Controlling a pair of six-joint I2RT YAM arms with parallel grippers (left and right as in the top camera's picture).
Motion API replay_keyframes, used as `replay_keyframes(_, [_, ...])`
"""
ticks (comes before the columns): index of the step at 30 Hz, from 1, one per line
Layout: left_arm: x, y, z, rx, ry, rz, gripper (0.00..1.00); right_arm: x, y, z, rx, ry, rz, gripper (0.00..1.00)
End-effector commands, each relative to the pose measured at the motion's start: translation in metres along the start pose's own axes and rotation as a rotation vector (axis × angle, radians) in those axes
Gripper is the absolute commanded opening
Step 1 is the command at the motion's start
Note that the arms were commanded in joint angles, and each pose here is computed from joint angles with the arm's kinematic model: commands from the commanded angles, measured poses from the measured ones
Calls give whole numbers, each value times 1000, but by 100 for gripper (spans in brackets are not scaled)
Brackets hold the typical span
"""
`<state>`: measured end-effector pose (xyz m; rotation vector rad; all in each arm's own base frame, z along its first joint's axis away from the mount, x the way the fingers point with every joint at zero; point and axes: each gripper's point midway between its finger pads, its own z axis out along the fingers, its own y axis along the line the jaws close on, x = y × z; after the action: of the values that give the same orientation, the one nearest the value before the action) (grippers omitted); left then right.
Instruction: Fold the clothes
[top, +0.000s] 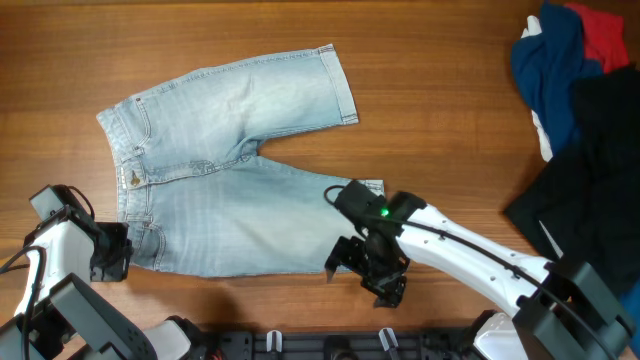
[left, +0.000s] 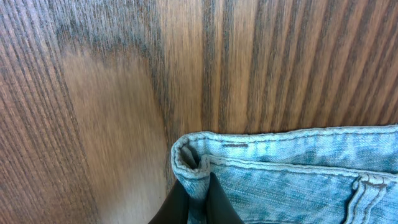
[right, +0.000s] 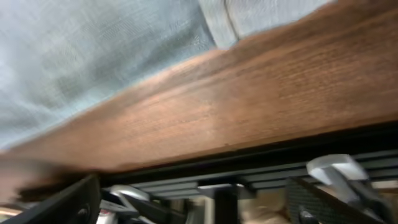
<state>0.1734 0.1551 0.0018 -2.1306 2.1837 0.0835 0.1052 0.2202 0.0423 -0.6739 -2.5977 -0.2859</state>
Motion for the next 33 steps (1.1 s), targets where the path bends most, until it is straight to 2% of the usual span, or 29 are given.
replay_keyframes(1, [4,7,5,-24,22,-8,4,-16,7,-1,-33,-64,143,93])
replay_keyframes(5, [4,7,5,-25,22,-7,4,-33,5,-5,-38,-149,282,91])
replay_keyframes(8, [5,7,5,-25,23,-4,4,-44,2,-9,-49,-162,354,100])
replay_keyframes(21, [4,7,5,-24,22,-4,4,-60,-9,-16,-54,-150,457,94])
replay_keyframes(26, [4,7,5,-24,22,-4,4,-59,-14,6,-90,-93,526,84])
replay_keyframes(33, [5,7,5,-25,23,-4,4,-64,-12,21,-159,-60,534,72])
